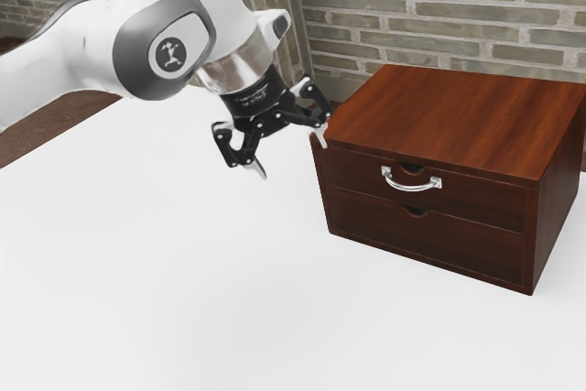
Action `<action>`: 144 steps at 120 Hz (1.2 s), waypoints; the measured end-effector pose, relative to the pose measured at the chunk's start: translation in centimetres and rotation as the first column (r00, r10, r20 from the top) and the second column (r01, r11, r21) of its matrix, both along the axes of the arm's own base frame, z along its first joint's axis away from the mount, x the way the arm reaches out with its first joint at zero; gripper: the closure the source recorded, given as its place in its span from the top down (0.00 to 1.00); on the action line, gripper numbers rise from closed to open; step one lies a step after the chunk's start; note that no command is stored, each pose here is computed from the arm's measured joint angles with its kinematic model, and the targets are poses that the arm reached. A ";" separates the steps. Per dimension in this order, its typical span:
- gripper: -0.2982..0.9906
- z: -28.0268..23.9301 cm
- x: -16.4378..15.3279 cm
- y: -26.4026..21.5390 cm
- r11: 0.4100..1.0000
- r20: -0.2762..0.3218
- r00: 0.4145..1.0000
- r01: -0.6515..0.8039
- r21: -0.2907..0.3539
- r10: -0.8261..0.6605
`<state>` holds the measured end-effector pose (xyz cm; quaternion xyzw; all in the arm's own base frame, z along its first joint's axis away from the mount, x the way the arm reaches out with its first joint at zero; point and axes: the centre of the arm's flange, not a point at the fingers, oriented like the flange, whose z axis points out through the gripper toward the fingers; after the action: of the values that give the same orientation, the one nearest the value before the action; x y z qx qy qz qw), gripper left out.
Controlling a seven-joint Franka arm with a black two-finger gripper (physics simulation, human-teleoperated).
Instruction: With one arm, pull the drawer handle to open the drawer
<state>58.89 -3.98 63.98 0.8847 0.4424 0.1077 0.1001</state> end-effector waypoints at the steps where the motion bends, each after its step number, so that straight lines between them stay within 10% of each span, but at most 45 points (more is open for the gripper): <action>1: 0.77 -0.1 0.0 -0.2 1.000 0.004 1.000 -0.004 -0.003 0.004; 47: 0.77 -3.0 1.4 -3.7 0.981 0.121 0.978 -0.154 -0.116 0.167; 144: 0.77 -4.5 2.3 -1.7 0.916 0.142 0.917 -0.339 -0.214 0.372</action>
<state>61.17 -5.64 59.50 0.7626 0.5936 0.1618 0.2000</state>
